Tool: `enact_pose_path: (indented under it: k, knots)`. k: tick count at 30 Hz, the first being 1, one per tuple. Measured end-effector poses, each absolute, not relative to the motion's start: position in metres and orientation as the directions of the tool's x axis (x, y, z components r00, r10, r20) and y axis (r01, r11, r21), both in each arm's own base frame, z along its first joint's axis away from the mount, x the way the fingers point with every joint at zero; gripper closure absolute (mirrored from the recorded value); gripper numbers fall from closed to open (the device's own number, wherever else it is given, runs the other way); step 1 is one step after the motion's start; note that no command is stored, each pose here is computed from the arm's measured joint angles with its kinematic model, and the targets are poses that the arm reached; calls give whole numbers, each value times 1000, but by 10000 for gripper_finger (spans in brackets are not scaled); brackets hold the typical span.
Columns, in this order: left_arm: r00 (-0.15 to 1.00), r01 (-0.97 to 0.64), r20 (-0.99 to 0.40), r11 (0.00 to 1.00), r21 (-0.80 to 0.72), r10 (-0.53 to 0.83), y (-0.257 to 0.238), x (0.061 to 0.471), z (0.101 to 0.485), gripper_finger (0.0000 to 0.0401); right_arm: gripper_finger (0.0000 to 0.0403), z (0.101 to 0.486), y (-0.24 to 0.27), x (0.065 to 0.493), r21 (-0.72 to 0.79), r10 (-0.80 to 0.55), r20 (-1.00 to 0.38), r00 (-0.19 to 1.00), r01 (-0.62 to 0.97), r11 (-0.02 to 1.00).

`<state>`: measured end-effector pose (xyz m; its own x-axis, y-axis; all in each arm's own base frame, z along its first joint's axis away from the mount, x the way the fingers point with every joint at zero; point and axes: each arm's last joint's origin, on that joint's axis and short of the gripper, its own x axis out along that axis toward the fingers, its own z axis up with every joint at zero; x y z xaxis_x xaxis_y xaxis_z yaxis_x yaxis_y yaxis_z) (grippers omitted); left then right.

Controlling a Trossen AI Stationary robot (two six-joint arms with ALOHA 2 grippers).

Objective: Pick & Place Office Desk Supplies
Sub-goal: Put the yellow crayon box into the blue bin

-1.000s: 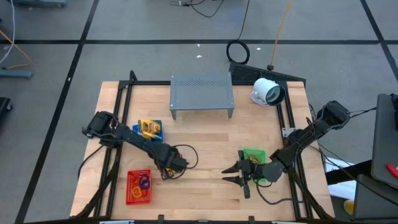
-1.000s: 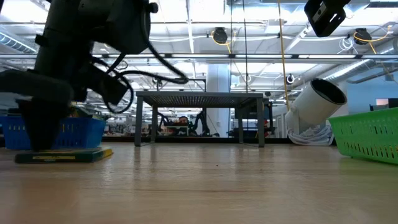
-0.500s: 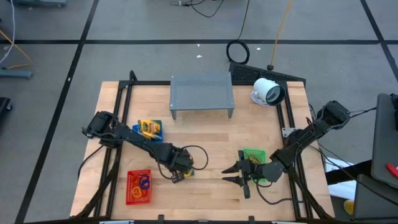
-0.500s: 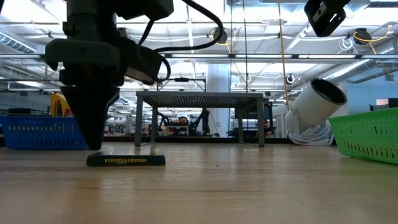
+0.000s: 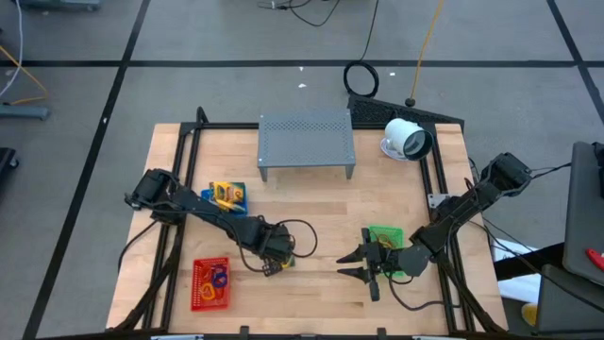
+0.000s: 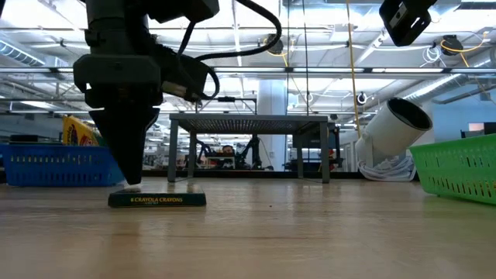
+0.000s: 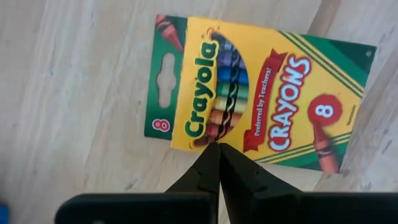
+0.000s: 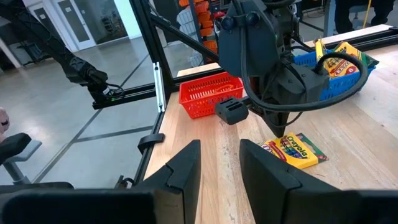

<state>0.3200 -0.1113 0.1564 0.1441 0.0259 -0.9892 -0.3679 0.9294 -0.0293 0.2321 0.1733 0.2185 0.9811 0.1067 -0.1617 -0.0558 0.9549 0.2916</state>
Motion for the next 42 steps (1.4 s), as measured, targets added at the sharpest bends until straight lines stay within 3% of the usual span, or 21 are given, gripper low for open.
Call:
enact_pose_path:
  k: [10,20,28,36,42]
  knots:
    - [27,-428,-997,902,58,77,-106,307,158,391,303,219,173,232,292,107,-162,981,-56,955]
    - [42,-460,-995,886,61,90,-107,308,157,397,303,219,173,232,292,107,-162,981,-56,955]
    - [149,-445,-987,895,-16,56,-116,317,158,397,303,219,173,232,292,107,-162,981,-56,955]
    - [154,-434,-986,901,-16,57,-116,317,158,376,303,219,173,232,293,107,-160,981,-56,955]
    - [130,-422,-991,906,-29,29,-117,314,161,396,303,218,173,232,311,107,-163,981,-51,949]
